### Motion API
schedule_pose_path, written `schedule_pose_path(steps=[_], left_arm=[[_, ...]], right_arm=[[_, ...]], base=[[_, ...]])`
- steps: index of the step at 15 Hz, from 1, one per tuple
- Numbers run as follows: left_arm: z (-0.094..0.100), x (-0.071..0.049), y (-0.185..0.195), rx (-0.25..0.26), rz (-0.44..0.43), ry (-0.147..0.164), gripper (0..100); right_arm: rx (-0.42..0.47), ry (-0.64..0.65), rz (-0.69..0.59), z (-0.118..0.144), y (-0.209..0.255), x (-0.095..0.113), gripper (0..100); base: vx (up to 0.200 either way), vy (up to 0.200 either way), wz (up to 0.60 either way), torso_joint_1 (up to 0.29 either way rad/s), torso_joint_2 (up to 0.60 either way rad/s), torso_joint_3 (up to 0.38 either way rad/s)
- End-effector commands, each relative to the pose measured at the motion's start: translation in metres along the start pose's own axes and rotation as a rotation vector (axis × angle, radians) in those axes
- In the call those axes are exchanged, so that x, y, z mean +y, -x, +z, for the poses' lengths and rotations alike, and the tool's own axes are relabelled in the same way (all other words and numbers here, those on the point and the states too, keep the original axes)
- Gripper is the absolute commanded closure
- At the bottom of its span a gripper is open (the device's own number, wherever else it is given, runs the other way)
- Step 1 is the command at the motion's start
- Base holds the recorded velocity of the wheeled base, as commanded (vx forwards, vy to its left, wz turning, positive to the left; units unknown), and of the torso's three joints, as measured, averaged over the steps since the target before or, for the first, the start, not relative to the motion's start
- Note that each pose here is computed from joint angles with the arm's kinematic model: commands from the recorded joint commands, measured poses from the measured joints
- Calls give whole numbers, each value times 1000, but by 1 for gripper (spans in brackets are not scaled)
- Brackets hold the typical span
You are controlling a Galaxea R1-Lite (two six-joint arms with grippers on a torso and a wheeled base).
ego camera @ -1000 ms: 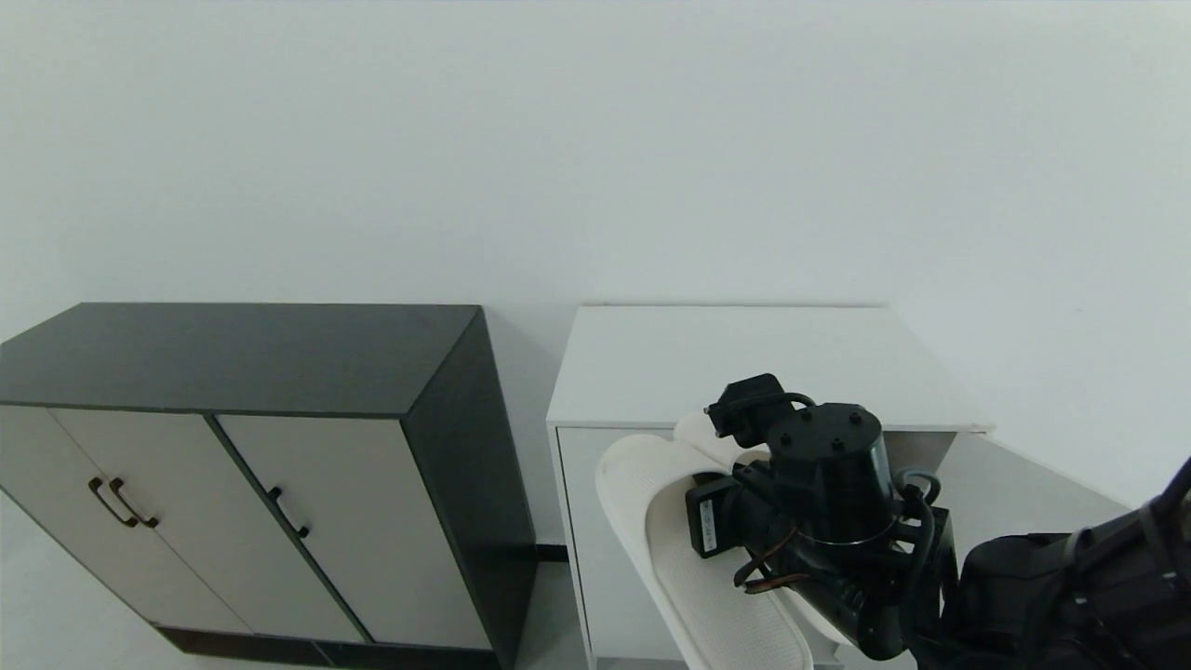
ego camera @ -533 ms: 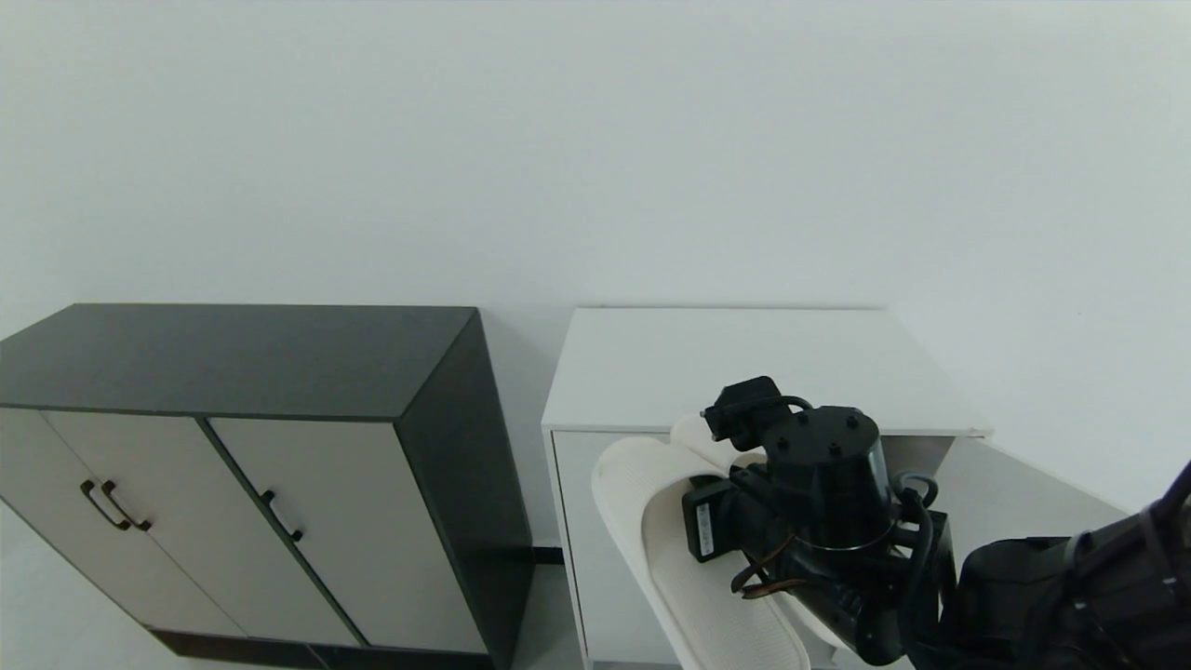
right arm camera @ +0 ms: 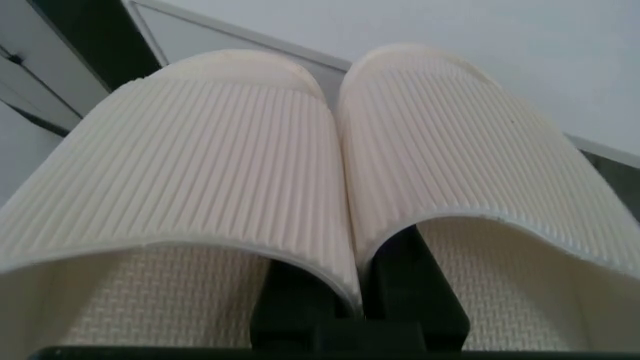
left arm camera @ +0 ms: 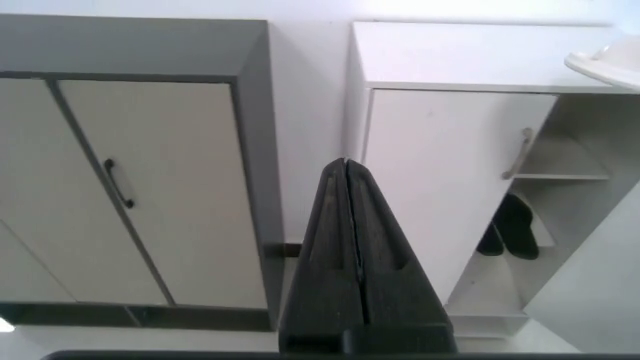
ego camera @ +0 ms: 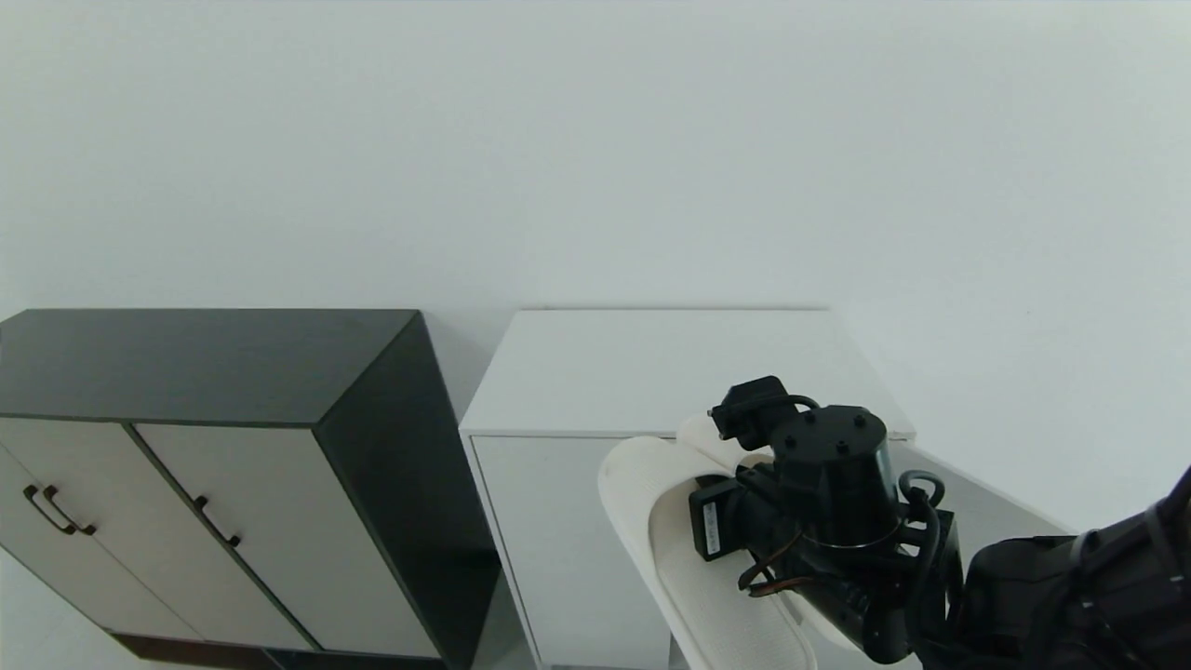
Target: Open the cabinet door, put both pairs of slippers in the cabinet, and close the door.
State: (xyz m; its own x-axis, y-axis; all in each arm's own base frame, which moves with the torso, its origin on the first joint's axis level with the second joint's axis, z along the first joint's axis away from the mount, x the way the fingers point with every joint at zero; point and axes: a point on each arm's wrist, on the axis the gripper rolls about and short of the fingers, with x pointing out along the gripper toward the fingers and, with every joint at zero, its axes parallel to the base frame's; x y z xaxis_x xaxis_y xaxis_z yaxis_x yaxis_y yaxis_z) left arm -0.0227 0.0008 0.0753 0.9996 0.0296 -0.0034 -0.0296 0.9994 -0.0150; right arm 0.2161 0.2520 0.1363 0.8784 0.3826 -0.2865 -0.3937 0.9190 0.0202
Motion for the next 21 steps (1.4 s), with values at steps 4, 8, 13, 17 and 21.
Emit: schedule_pose_path(steps=[4, 8, 13, 17, 21], left_arm=[[0, 0, 0, 0, 0, 0, 100], [0, 0, 0, 0, 0, 3, 100], [0, 0, 0, 0, 0, 3, 100], [0, 0, 0, 0, 0, 3, 100], [0, 0, 0, 0, -2, 0, 100]], right_arm=[[-38, -13, 9, 2, 3, -1, 100], [-23, -4, 2, -3, 1, -2, 100], [-18, -1, 0, -5, 0, -2, 100], [-10, 8, 2, -7, 1, -3, 100], [0, 28, 0, -11, 2, -4, 100]], base=[[0, -200, 0, 1, 4, 6], [0, -100, 0, 2, 0, 1], [0, 0, 0, 0, 0, 0], [0, 0, 0, 0, 0, 0], [0, 0, 0, 0, 0, 0]])
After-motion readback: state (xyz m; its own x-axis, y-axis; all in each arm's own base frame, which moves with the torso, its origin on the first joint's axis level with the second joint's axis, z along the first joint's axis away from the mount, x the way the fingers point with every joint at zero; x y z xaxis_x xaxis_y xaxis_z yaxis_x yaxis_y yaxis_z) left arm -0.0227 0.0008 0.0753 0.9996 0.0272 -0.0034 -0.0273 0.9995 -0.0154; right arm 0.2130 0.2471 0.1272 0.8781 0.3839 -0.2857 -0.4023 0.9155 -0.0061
